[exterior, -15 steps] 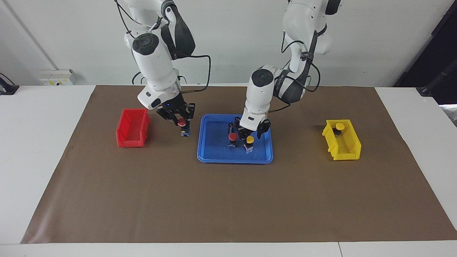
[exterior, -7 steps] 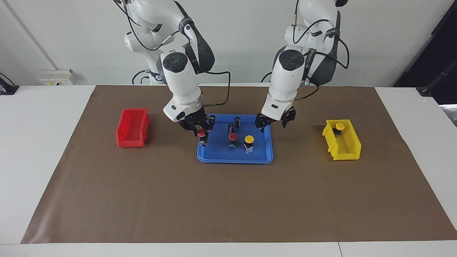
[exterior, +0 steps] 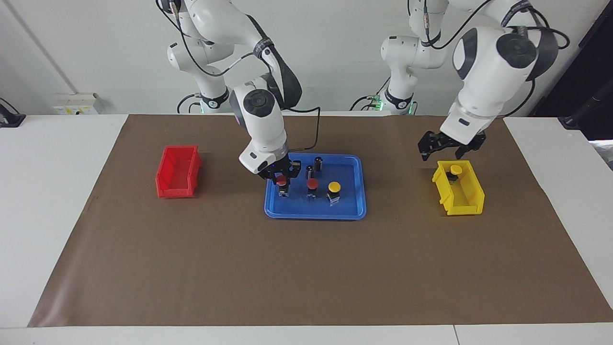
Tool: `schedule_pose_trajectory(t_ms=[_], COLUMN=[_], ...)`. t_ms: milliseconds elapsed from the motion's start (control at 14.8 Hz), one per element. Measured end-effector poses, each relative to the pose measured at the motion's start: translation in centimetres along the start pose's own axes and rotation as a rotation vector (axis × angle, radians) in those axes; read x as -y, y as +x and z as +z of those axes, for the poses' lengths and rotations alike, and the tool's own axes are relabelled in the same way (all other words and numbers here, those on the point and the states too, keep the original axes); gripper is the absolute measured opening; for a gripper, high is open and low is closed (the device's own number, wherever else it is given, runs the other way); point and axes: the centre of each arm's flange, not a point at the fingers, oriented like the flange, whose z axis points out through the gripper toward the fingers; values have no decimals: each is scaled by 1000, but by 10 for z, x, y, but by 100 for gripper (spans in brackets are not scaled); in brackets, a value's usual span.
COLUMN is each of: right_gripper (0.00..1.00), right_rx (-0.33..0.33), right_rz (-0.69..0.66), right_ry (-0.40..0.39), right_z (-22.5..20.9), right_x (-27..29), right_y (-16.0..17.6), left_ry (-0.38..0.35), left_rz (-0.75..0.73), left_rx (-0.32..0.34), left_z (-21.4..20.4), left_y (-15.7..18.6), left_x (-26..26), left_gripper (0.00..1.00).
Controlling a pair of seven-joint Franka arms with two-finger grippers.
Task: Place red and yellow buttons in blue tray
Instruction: 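Release the red button in the tray while the left gripper withdraws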
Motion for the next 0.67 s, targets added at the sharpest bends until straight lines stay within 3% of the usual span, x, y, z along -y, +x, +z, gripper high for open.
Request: schedule_pose_trajectory(t_ms=[270,472,675], right_gripper=[43,45,73], right_rx=[16,7,-17], right_rz=[-27,-51,-71], right_ry=[-16,-39,-68], right_z=[15,16,12], right_x=[14,17,15], right_y=[-7,-9,-6], left_ry=[-11,-14,-16], left_rz=[80,80,76], left_rx=[3,10,13], left_z=[-31,-32,-32], left_y=[-31,-34,-35], left_x=[37,47,56], left_gripper=[100,100,100])
